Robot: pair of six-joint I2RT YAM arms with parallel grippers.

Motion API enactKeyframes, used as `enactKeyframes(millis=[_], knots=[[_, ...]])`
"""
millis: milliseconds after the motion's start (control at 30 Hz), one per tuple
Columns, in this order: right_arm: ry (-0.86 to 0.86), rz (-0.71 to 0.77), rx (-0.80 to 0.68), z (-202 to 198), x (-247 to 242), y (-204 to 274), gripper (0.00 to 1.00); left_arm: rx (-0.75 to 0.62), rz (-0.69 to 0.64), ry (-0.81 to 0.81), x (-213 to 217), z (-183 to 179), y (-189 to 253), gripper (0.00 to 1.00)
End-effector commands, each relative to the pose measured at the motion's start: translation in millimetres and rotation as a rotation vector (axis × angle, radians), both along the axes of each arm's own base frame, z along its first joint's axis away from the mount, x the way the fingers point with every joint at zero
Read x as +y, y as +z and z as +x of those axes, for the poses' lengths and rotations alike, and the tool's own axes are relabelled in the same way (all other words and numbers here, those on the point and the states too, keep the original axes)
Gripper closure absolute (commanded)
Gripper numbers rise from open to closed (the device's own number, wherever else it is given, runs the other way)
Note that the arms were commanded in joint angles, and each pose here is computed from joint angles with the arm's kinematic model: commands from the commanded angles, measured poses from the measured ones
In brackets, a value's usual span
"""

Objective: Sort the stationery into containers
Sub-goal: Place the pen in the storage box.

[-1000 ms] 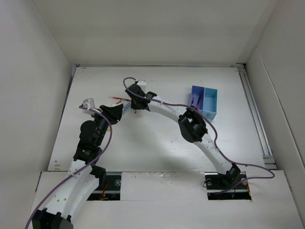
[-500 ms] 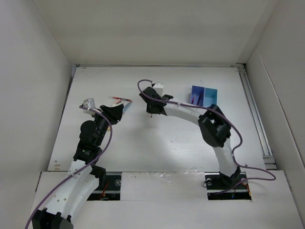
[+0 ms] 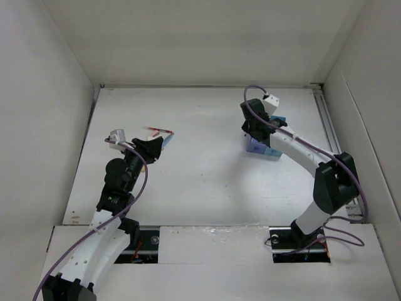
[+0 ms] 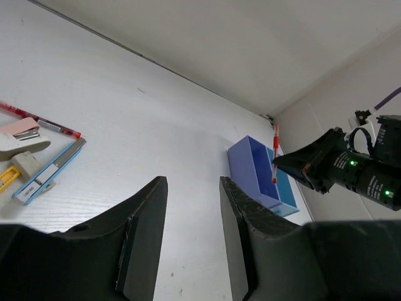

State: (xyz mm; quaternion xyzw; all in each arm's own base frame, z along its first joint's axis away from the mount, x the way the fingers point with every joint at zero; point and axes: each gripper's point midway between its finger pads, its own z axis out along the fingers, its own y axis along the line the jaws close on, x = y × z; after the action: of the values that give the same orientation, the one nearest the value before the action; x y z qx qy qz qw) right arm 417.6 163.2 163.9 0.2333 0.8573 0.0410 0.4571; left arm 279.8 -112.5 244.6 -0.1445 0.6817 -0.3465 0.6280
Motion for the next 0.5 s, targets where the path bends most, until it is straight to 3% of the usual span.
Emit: enactKeyframes(millis=[0, 300, 467], knots=[[-0.093, -0.019, -0.021, 3.2, -32.2, 2.5, 1.00, -0.051, -0.018, -0.024, -4.5, -1.9, 11.9, 0.64], [-0.184, -0.070, 0.030, 8.4, -79.2, -11.8, 1.00, -0.031, -0.012, -0.024, -5.7, 2.2, 6.0, 0.64], [-0.170, -0.068, 0.055, 10.8, -75.2, -24.0, 1.00, -0.014, -0.007, -0.024, -6.4, 4.5, 0.7, 0.64]])
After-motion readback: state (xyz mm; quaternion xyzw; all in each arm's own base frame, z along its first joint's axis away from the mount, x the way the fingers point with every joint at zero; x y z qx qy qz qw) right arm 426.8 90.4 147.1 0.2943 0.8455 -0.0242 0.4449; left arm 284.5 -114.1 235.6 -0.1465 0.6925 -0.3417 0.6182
